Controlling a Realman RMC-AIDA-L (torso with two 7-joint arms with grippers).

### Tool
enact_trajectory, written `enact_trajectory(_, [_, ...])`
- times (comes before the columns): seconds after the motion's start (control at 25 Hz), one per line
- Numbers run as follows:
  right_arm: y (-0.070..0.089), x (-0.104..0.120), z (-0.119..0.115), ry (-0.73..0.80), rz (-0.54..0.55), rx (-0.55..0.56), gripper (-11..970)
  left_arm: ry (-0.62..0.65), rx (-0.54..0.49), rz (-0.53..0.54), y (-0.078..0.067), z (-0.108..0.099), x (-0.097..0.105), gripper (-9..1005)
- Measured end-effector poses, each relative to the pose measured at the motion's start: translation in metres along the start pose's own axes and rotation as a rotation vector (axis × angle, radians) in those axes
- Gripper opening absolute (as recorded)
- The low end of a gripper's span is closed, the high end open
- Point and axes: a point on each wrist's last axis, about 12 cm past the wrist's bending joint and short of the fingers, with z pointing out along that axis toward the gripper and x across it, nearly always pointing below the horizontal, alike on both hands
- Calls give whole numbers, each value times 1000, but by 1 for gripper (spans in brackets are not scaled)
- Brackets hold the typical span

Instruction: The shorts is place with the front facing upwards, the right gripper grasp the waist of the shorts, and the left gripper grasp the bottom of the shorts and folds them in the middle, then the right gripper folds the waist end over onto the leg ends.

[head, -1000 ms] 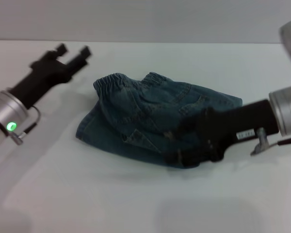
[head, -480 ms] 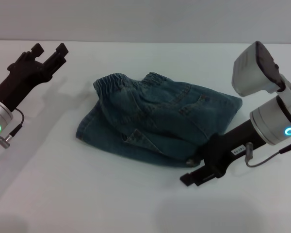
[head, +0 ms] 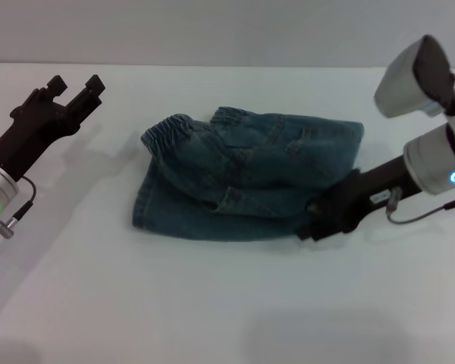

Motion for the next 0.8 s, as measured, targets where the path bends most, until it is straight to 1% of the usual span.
enact_trajectory(0.12, [-2,1,-4,-14,9,11,566,0,-1,0,0,0,0,813])
enact_trajectory(0.2, [0,2,-9,-18,-2,1,566,-1,-5,-1,1,-1,0,813])
enact_trajectory(0.32, [10,0,-22,-69,-61,-41,566,-8,-7,-2,2,-3,-1,813])
enact_trajectory(0.4, [17,1,-34,-155,-107,-50,566,-28,-17,-10,3,-6,-2,813])
enact_trajectory(0.48, [21,5,-50,-309,-144,-36,566,-75,-36,-19,5,-13,-3,813])
enact_trajectory(0.52, [21,8,-59,-407,-153,-17,566,-94,-41,-21,5,-16,-4,813])
enact_trajectory(0.64, [13,29,-81,-705,-161,77,566,-171,-60,-17,5,-30,-5,813])
enact_trajectory(0.72, [5,52,-90,-894,-148,191,566,-220,-80,-3,6,-40,-6,813])
enact_trajectory(0.8, [-3,75,-92,-1038,-136,325,567,-283,-117,12,6,-53,-7,813])
